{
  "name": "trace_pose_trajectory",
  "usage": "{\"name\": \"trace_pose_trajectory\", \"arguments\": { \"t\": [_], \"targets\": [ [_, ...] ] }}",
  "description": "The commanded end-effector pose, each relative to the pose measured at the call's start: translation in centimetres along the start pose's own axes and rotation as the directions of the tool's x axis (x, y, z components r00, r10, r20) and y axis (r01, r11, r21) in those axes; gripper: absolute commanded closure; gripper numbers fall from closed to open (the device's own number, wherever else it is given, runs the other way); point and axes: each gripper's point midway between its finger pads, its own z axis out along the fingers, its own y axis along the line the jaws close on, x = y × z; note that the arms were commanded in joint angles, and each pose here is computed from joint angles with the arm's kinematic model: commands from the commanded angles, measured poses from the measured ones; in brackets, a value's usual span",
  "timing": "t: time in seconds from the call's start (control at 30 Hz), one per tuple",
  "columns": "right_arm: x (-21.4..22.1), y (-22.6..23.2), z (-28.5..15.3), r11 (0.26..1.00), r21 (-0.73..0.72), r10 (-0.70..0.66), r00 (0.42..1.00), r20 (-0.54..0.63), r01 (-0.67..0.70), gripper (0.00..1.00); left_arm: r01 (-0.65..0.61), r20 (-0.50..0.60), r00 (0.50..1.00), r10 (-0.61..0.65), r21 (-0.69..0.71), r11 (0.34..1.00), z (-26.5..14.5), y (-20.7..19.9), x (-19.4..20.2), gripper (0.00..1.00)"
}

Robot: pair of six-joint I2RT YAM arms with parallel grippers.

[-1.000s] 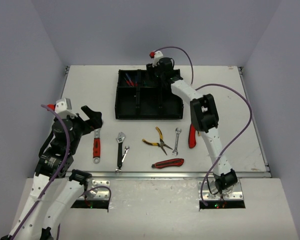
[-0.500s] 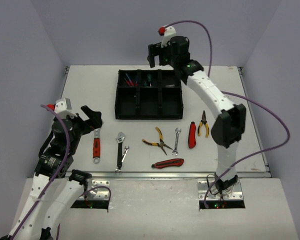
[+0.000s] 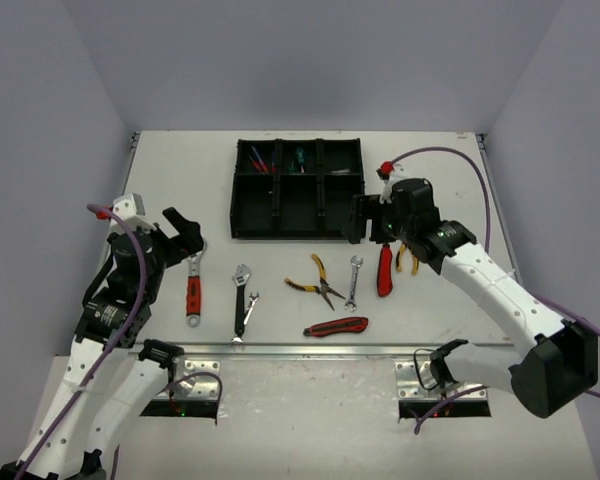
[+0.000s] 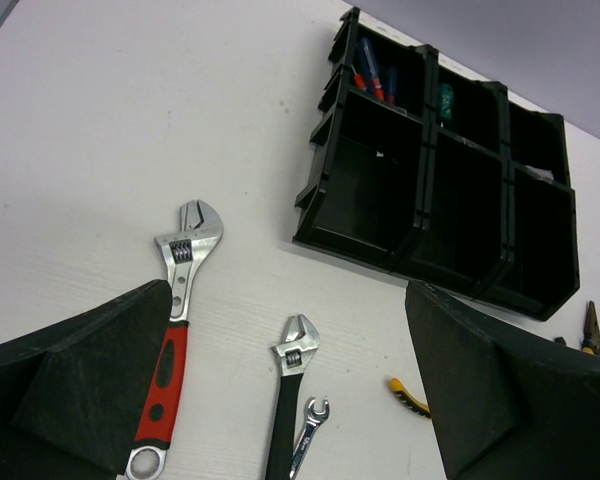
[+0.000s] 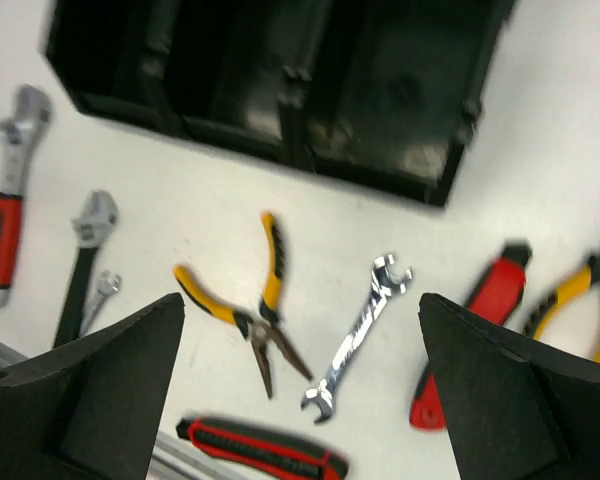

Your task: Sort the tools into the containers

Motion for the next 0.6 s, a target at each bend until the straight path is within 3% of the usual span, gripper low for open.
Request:
{"name": "trace_pose_trajectory", "arguments": {
  "t": [0.0,0.17,0.3,0.37,0.57],
  "targets": [
    [3.5,-2.7,-0.8,0.977,0.143,0.163,0.987,-0.01,-0.16,0.01,0.029,0.032,0.999,-0.028,-0.03,0.999,0.0,0.2,-1.0,0.0],
    [4.9,-3.3,-1.2,0.956,0.165,0.246,0.969,0.007,-0.244,0.01,0.017,0.003,1.0,-0.017,-0.049,0.999,0.7,0.3,-0.4,0.0],
    [4.4,0.1,-2.0,0.978,-0.016,0.208,0.977,-0.04,-0.209,0.01,0.008,-0.024,1.0,-0.009,-0.059,0.998,1.1,0.3,0.1,0.0],
    [4.6,0.3,-2.1,0.98,-0.038,0.195,0.98,-0.04,-0.196,0.01,0.006,-0.026,1.0,-0.007,-0.058,0.998,1.2,0.3,0.1,0.0],
    [6.4,-3.4,-1.5,0.955,0.197,0.243,0.967,-0.08,-0.223,0.01,0.007,-0.024,1.0,-0.008,-0.028,1.0,1.0,-0.1,0.1,0.0]
  ]
}}
